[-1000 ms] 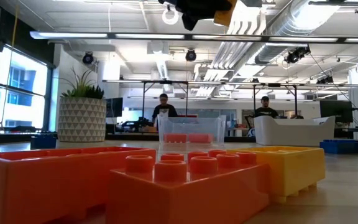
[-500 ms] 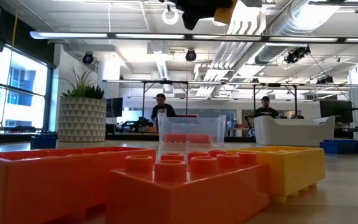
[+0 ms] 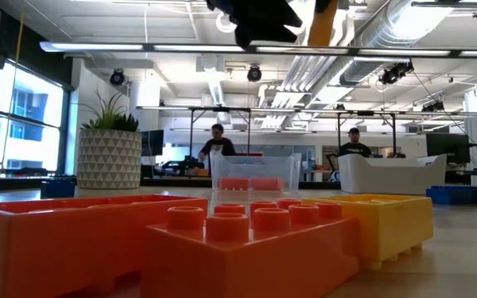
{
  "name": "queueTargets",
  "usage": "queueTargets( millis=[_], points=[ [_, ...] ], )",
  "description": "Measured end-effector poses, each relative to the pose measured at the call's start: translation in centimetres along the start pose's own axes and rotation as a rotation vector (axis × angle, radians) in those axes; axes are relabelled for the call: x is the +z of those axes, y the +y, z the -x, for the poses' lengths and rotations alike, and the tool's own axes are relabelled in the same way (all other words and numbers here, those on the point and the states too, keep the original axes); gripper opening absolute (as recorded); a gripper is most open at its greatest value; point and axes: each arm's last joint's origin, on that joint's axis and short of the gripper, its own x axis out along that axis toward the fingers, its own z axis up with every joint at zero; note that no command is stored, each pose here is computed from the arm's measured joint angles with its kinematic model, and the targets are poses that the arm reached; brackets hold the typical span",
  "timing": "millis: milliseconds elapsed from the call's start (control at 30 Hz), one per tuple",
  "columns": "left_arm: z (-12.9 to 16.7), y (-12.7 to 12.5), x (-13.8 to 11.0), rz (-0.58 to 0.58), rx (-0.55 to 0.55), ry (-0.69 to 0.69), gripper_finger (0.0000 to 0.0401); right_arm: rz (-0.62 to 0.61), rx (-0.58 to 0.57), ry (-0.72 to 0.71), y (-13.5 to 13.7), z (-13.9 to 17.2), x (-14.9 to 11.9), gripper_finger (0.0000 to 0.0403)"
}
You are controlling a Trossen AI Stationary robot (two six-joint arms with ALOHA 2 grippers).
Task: Sort & place blocks by color
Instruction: Put the yellow game piece into the top white bin
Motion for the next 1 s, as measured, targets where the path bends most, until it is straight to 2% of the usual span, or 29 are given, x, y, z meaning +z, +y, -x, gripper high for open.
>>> queueTargets(
  millis=[167,533,767,1000],
  points=[
    [0.1,0.6,-1.1,0.013,0.014,0.109,0.021,-0.045,-0.074,0.012,-0.7,-1.0,0.2,0.007],
    [0.5,0.6,-3.2,-0.013,0.068,0.329,0.0202,-0.184,-0.28,0.188,-4.1,-7.1,-0.6,0.007],
    [1.0,0.7,-4.1,-0.037,0.139,0.439,0.0203,-0.281,-0.437,0.337,-8.3,-10.8,-2.1,0.007],
    [1.2,0.8,-4.5,-0.037,0.14,0.487,0.0202,-0.394,-0.498,0.509,-12.9,-13.9,-4.4,0.0075]
  ],
)
